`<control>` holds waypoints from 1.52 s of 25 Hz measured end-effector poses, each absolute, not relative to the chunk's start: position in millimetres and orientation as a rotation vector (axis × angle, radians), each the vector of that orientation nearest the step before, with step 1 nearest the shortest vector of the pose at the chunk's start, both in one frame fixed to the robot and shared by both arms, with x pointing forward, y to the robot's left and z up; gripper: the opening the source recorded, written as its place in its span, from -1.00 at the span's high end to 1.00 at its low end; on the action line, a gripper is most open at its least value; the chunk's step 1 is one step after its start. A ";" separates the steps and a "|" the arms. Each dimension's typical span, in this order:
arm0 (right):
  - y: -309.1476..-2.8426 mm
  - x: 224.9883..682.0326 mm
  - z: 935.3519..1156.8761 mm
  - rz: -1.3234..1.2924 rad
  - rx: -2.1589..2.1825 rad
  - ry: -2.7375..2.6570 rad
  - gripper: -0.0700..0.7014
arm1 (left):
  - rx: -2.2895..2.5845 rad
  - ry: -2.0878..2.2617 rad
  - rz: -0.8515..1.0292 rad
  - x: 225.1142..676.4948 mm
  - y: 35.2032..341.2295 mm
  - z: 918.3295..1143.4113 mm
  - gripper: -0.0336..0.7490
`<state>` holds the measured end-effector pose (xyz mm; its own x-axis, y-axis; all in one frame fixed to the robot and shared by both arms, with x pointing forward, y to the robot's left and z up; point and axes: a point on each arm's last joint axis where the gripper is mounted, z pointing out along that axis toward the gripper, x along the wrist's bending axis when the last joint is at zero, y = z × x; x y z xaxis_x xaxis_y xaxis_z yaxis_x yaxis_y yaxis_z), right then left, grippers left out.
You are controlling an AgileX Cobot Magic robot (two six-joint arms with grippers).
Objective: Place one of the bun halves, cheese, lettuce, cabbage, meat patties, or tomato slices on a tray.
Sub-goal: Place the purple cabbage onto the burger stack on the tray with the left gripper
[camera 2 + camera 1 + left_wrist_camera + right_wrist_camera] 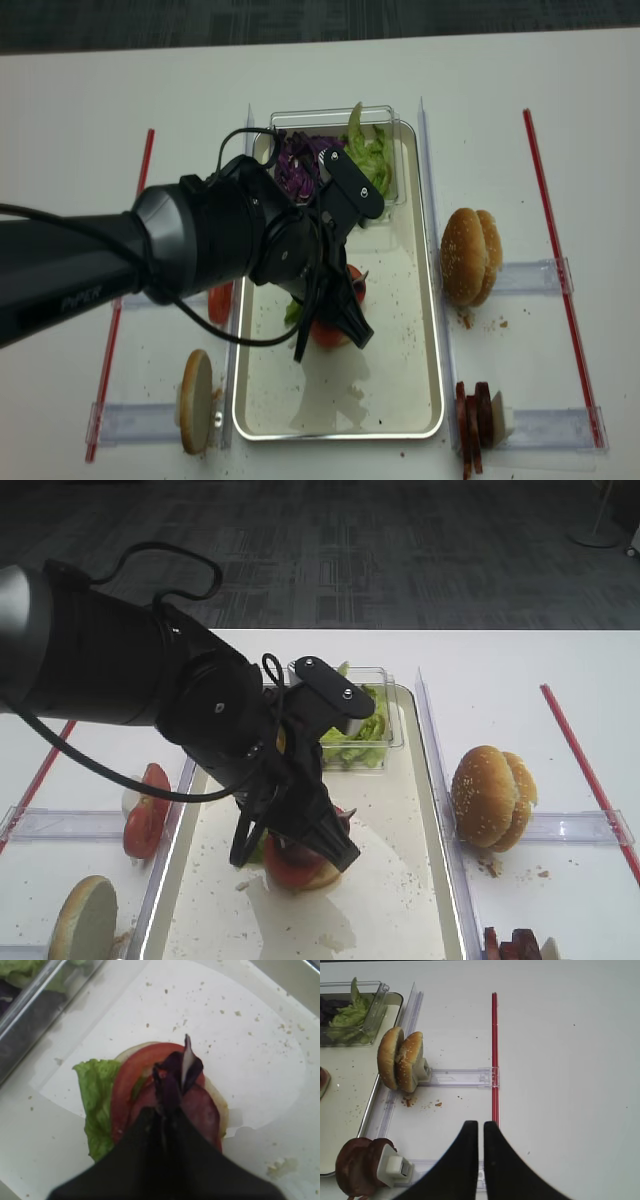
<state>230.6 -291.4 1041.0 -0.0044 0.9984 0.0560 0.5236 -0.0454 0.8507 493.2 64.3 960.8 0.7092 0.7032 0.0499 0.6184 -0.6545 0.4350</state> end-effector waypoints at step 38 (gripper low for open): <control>-291.4 230.6 1041.0 0.951 1.638 1.594 0.64 | 2.483 1.044 0.308 493.6 63.7 966.3 -0.86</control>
<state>230.6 -291.4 1041.0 -0.0044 0.9984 0.0560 0.5236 -0.0454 0.8507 493.6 63.7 966.3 0.6923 0.7206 0.0377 0.6257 -0.6256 0.4660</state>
